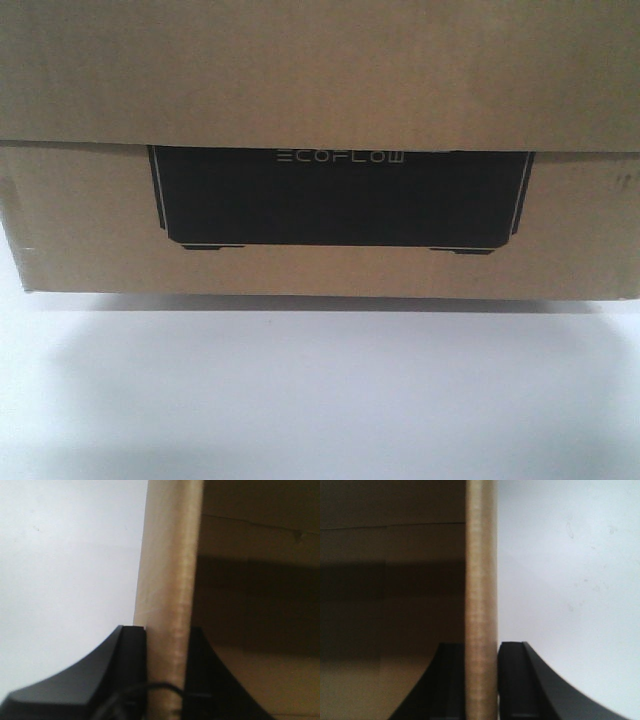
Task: Grab box from left shelf to table start
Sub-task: 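Lower the box with both grippers onto the white table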
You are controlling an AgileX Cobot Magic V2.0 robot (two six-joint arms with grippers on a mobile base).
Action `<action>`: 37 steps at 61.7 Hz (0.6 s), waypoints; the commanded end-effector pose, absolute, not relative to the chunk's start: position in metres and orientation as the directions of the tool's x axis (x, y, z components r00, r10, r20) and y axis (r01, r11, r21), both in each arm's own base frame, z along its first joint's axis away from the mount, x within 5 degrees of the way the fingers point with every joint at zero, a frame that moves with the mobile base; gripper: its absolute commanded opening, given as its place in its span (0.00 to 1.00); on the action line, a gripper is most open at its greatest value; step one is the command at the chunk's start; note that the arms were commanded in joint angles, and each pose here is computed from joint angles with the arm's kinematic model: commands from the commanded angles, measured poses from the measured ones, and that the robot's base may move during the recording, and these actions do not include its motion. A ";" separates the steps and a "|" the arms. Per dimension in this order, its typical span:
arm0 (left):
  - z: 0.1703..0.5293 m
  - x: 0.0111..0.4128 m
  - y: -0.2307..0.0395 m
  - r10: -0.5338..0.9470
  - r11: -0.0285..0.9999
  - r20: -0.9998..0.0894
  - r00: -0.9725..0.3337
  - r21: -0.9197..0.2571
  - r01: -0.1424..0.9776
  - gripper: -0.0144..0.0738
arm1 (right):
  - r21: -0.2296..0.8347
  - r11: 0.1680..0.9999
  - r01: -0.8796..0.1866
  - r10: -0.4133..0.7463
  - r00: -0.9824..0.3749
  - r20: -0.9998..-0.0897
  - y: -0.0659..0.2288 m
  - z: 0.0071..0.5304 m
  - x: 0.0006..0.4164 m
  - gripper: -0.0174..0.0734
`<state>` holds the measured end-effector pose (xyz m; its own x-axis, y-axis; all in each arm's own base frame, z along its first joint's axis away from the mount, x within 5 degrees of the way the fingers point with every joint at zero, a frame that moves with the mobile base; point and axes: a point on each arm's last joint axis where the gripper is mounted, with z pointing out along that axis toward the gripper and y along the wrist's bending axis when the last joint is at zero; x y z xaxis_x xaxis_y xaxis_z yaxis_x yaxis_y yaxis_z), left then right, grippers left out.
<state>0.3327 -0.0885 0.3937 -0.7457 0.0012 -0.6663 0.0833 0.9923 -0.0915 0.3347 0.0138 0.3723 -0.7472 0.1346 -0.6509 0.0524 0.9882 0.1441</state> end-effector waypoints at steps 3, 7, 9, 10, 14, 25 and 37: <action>0.434 0.323 -0.087 -0.066 0.981 -0.793 -0.605 -0.164 0.107 0.07 | 0.154 0.988 0.026 0.140 -0.581 -0.802 0.011 0.411 0.332 0.22; 0.434 0.323 -0.087 -0.066 0.981 -0.793 -0.605 -0.164 0.107 0.07 | 0.158 0.987 0.026 0.143 -0.582 -0.801 0.012 0.411 0.332 0.22; 0.434 0.323 -0.087 -0.066 0.981 -0.793 -0.605 -0.164 0.107 0.07 | 0.158 0.987 0.026 0.144 -0.584 -0.799 0.012 0.410 0.333 0.23; 0.434 0.323 -0.087 -0.066 0.981 -0.793 -0.605 -0.164 0.107 0.07 | 0.158 0.987 0.026 0.144 -0.585 -0.799 0.012 0.410 0.333 0.23; 0.434 0.323 -0.087 -0.064 0.981 -0.790 -0.610 -0.161 0.106 0.07 | 0.158 0.987 0.027 0.144 -0.588 -0.796 0.012 0.407 0.335 0.29; 0.432 0.321 -0.086 -0.054 0.984 -0.774 -0.631 -0.149 0.098 0.47 | 0.158 0.987 0.028 0.144 -0.588 -0.796 0.012 0.405 0.338 0.80; 0.432 0.322 -0.081 -0.013 0.993 -0.785 -0.619 -0.082 0.083 0.82 | 0.157 0.987 0.028 0.143 -0.591 -0.794 0.012 0.405 0.337 0.85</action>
<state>0.3317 -0.0868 0.4016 -0.7204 0.0013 -0.6936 0.0808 0.9933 -0.0821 0.3442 0.0143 0.3742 -0.7002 0.1445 -0.6992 0.0463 0.9864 0.1575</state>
